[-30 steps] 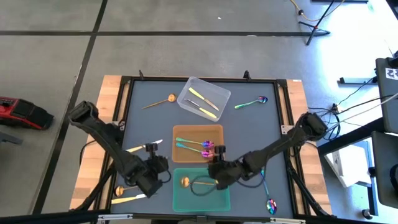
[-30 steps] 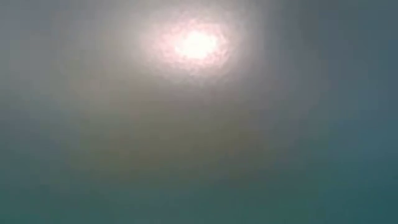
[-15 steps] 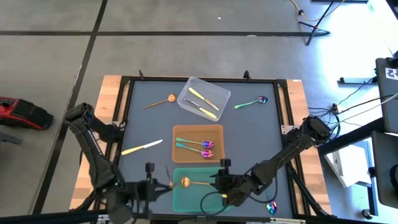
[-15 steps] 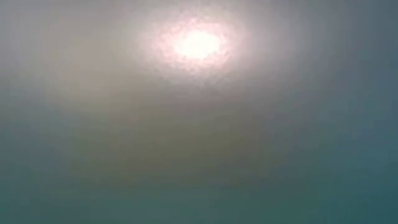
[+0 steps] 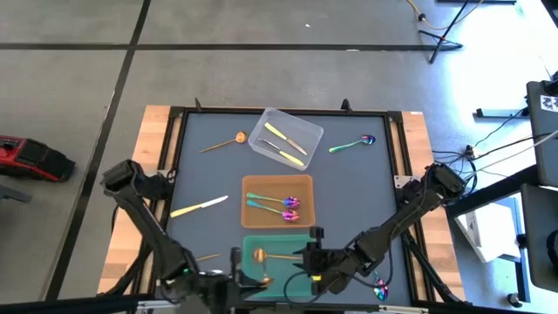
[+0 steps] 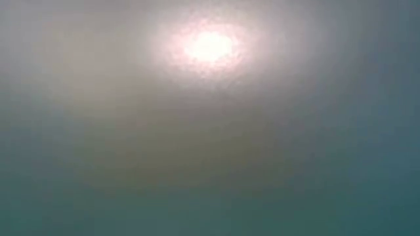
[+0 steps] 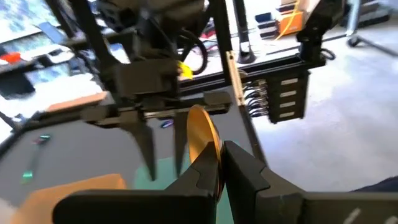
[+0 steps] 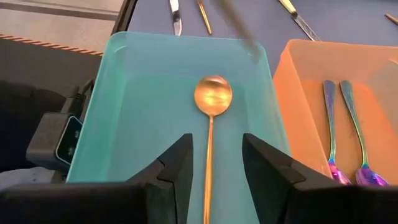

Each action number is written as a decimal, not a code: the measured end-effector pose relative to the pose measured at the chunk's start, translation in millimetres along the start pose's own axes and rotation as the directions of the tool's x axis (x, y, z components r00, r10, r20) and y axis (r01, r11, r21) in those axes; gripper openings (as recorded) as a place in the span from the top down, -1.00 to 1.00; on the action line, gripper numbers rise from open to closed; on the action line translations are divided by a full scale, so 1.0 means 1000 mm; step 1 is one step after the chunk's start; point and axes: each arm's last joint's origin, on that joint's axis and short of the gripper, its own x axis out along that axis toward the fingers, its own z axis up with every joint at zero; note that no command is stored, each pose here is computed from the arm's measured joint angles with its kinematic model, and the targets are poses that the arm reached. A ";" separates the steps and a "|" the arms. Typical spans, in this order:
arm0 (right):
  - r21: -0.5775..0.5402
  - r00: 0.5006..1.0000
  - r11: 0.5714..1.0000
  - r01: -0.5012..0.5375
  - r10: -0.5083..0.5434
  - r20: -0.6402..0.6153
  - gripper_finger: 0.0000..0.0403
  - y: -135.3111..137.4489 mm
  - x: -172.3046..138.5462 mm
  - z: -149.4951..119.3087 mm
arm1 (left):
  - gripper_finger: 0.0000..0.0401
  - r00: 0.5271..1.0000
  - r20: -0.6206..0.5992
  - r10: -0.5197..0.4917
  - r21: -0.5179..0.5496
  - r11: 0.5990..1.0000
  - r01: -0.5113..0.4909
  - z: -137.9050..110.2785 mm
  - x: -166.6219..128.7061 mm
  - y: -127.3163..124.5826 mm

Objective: Sort silverware by color (type)
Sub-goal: Put the gold spoon into the green bin

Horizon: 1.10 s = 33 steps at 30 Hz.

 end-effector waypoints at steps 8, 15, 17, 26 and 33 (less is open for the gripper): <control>-0.017 1.000 1.000 0.011 -0.011 -0.025 0.37 -0.001 0.000 -0.003 | 0.94 0.982 -0.131 -0.134 -0.174 0.979 0.110 -0.017 0.033 0.012; -0.019 1.000 1.000 0.013 -0.013 -0.028 0.37 -0.002 0.000 -0.004 | 0.94 0.960 -0.252 -0.123 -0.202 0.977 0.072 -0.030 0.034 0.018; -0.019 1.000 1.000 0.013 -0.014 -0.028 0.37 -0.002 0.000 -0.004 | 0.94 0.957 -0.266 -0.119 -0.202 0.977 0.066 -0.033 0.035 0.019; -0.016 1.000 1.000 0.014 -0.014 -0.025 0.37 -0.002 0.000 -0.003 | 0.82 0.955 -0.283 -0.093 -0.149 0.987 0.052 -0.039 0.044 0.029; -0.015 1.000 1.000 0.014 -0.014 -0.026 0.37 -0.002 0.000 -0.003 | 0.60 0.943 -0.294 -0.155 -0.199 0.975 0.099 -0.037 0.055 0.039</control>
